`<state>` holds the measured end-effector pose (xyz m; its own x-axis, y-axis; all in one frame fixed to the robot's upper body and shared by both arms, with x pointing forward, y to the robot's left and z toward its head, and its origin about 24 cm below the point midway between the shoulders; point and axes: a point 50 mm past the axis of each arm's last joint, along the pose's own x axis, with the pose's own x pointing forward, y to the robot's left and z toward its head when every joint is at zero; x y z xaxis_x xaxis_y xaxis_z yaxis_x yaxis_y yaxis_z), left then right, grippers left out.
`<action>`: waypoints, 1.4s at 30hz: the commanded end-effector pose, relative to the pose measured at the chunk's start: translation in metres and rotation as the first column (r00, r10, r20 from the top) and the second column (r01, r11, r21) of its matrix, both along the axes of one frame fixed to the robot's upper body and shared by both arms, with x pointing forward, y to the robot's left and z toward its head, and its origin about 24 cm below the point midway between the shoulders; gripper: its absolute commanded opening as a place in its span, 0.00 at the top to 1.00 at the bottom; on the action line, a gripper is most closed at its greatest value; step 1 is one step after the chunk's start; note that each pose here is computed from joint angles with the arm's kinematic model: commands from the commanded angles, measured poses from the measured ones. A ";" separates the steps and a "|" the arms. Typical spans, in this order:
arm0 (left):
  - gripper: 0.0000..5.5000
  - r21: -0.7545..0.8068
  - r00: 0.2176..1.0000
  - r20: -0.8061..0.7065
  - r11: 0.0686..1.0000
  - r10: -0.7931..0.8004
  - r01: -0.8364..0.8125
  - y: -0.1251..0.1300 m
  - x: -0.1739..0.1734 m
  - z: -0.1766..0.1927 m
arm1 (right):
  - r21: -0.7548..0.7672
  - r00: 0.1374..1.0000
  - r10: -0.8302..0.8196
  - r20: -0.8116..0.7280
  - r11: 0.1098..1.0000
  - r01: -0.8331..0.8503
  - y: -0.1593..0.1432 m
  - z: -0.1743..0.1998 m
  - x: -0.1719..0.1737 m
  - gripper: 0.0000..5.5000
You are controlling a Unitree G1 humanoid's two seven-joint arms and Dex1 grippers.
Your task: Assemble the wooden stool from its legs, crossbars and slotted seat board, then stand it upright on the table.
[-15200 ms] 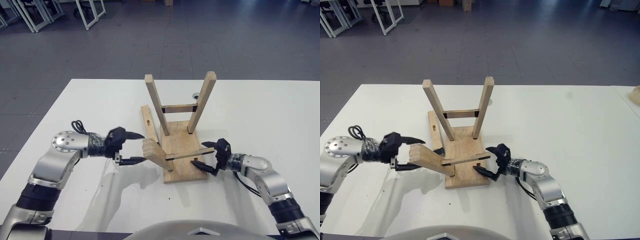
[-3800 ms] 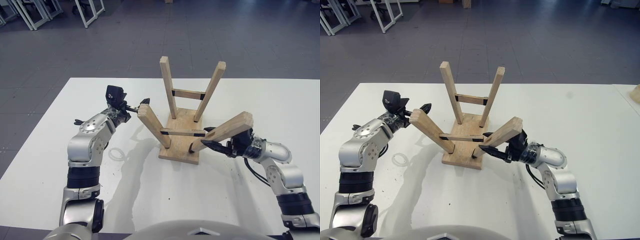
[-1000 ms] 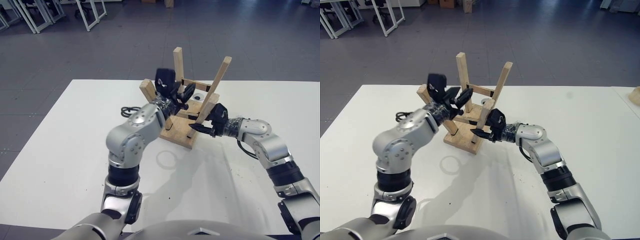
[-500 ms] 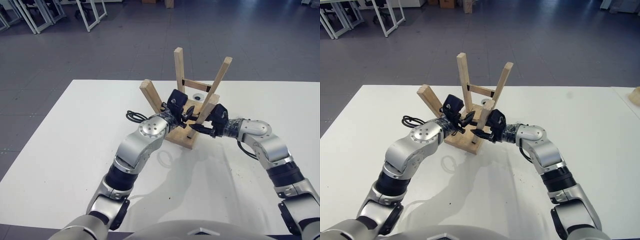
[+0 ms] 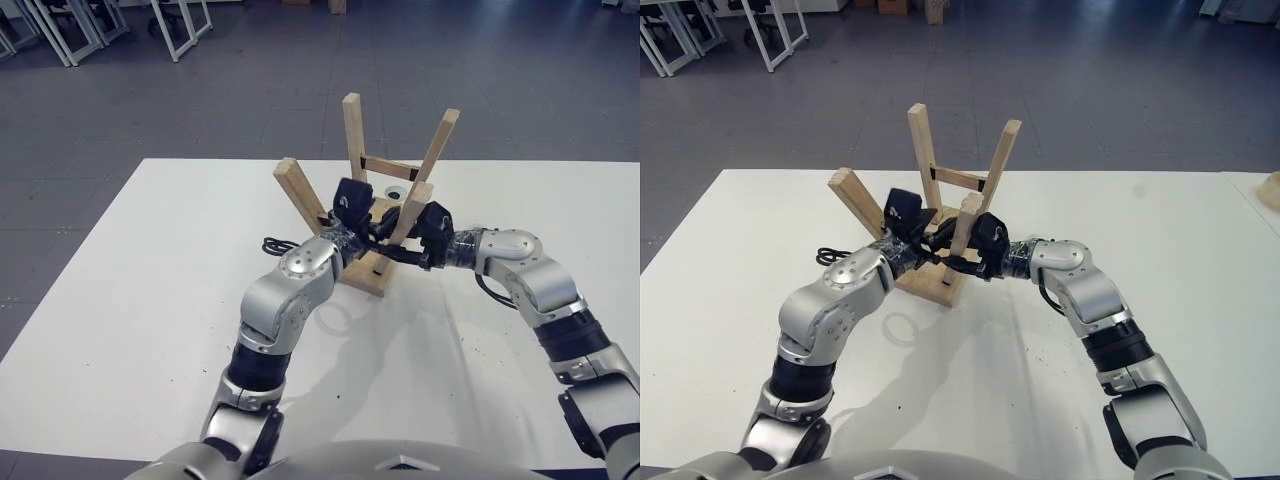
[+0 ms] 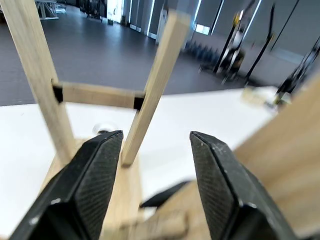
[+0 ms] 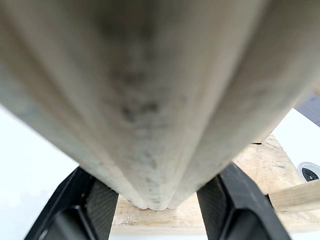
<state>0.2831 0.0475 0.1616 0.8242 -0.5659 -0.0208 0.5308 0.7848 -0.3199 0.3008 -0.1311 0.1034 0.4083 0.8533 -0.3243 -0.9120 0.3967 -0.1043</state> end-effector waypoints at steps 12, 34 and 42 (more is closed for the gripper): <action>0.55 0.189 0.804 -0.595 0.973 0.007 0.131 -0.014 -0.033 -0.106 | -0.318 0.925 -0.184 -0.332 0.945 0.074 -0.033 -0.079 -0.033 0.63; 0.55 -0.357 0.979 0.178 0.934 0.095 -0.025 0.058 0.009 0.146 | -0.362 0.878 -0.100 -0.469 0.928 -0.088 -0.068 -0.094 -0.047 0.63; 0.55 -0.340 0.832 0.186 0.829 0.522 -0.444 0.173 0.018 0.186 | -0.154 0.833 0.139 -0.535 0.954 -0.258 -0.076 -0.093 -0.075 0.63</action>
<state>0.2848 0.1754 0.3712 0.8350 -0.2451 0.4927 0.4838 0.7536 -0.4450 0.2867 -0.1633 0.0982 0.2326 0.9078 -0.3489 -0.9724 0.2245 -0.0643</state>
